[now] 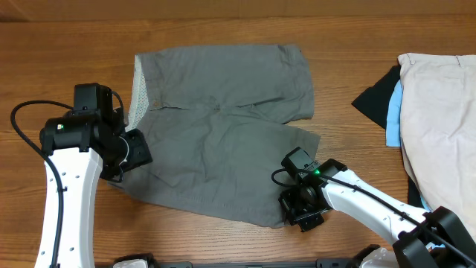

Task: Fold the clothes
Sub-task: 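Pinch the bottom leg corners with both grippers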

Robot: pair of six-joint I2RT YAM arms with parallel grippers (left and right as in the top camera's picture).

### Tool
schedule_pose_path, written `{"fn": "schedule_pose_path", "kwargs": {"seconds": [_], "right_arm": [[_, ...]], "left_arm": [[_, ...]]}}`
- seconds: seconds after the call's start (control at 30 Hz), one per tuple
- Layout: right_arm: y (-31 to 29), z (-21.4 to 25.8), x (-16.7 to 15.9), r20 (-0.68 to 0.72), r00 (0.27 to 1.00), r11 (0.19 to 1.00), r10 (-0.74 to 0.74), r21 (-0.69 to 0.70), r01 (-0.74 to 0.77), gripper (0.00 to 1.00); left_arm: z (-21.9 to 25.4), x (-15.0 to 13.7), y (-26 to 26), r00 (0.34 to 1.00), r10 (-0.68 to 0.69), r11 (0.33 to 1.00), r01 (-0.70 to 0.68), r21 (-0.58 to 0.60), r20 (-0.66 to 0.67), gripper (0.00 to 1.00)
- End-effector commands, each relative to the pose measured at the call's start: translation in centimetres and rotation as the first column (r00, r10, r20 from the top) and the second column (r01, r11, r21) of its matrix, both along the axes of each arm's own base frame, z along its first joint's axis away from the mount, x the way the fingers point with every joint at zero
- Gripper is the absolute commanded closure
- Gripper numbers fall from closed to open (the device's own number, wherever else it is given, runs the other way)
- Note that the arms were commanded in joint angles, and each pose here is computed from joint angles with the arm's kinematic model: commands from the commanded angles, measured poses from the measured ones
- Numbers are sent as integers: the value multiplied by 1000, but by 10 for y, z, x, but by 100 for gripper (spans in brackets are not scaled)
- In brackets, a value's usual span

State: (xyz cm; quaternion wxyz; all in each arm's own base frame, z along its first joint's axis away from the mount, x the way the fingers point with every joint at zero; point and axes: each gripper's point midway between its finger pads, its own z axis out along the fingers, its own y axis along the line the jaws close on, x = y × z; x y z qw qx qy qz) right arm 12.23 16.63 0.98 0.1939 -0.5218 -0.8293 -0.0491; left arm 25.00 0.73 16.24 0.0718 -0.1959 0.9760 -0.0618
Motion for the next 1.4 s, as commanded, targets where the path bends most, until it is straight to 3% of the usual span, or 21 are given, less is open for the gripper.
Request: {"fn": "schedule_pose_path", "kwargs": {"seconds": [0.0, 0.37, 0.5, 0.73, 1.03, 1.37], "right_arm": [[-3, -2, -1, -8, 1000, 1000, -11, -8, 11, 96], [-5, -2, -1, -4, 1000, 1000, -2, -15, 2, 96], [-6, -3, -1, -4, 1000, 1000, -1, -20, 1, 96], [-5, -3, -1, -3, 1000, 1000, -2, -18, 2, 96], [-5, -3, -1, -3, 1000, 1000, -2, -19, 2, 96], [-5, -3, 0, 0, 1000, 1000, -1, -19, 1, 96]], "left_arm": [[-16, -8, 0, 998, 34, 999, -34, 6, -51, 44], [-67, -23, 13, 973, 201, 979, -201, 17, -115, 38], [-70, -27, 47, 940, 327, 942, -315, 117, -95, 35], [-89, -33, 69, 896, 436, 898, -427, 108, -84, 30], [-121, -47, 76, 865, 494, 867, -484, 115, -85, 27], [-142, -31, 82, 828, 561, 825, -561, 76, 14, 27]]}}
